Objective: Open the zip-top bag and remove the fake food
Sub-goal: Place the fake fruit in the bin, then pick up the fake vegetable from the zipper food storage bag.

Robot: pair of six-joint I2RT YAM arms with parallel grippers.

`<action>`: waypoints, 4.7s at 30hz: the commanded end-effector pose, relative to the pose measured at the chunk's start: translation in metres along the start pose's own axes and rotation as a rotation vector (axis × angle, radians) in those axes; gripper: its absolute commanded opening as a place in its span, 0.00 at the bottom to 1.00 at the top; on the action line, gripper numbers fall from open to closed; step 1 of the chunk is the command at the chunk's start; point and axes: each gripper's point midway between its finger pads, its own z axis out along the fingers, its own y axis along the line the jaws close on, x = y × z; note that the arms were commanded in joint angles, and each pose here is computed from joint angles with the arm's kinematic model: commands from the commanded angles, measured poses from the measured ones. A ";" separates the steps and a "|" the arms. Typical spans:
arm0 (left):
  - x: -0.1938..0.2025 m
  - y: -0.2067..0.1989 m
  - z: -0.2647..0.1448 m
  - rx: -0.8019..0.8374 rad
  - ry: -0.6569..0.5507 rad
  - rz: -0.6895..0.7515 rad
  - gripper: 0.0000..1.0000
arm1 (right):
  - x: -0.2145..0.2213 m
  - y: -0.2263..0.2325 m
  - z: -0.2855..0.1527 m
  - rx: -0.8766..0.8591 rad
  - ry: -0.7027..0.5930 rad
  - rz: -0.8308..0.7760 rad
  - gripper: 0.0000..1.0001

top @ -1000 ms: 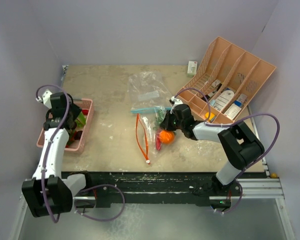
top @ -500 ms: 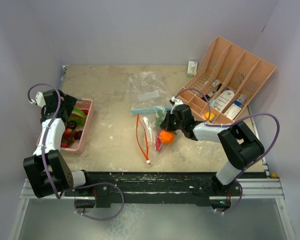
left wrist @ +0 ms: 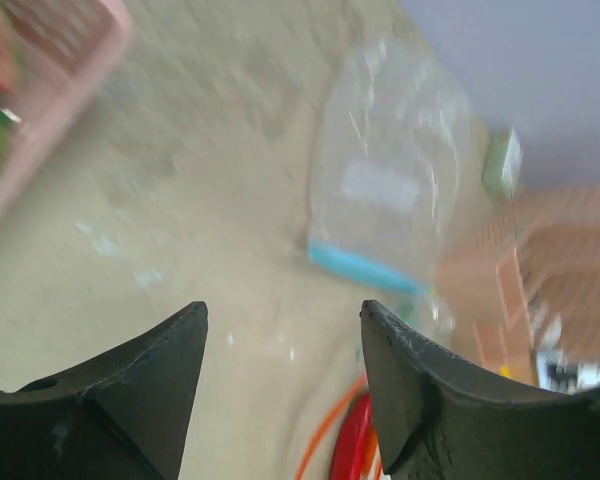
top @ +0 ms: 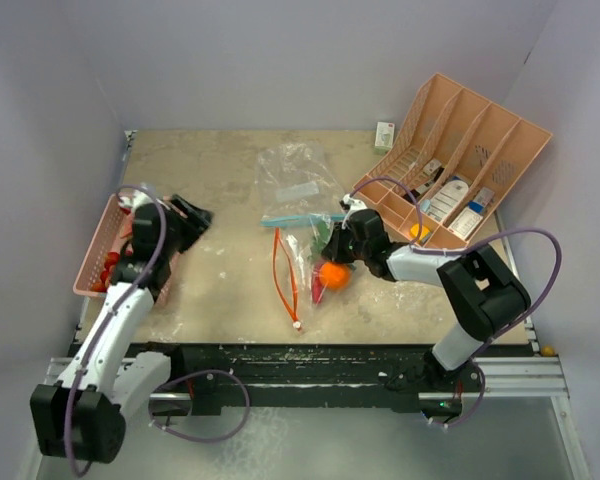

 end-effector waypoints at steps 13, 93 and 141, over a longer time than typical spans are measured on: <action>0.218 -0.033 -0.054 0.179 0.475 0.138 0.36 | -0.007 0.001 -0.034 0.034 -0.009 -0.003 0.13; 0.319 -0.078 -0.035 0.368 0.684 0.332 0.72 | 0.046 -0.020 -0.052 0.037 0.033 0.053 0.00; 0.189 -0.011 -0.084 0.054 0.612 0.734 0.31 | 0.039 -0.019 -0.047 0.059 0.057 0.034 0.00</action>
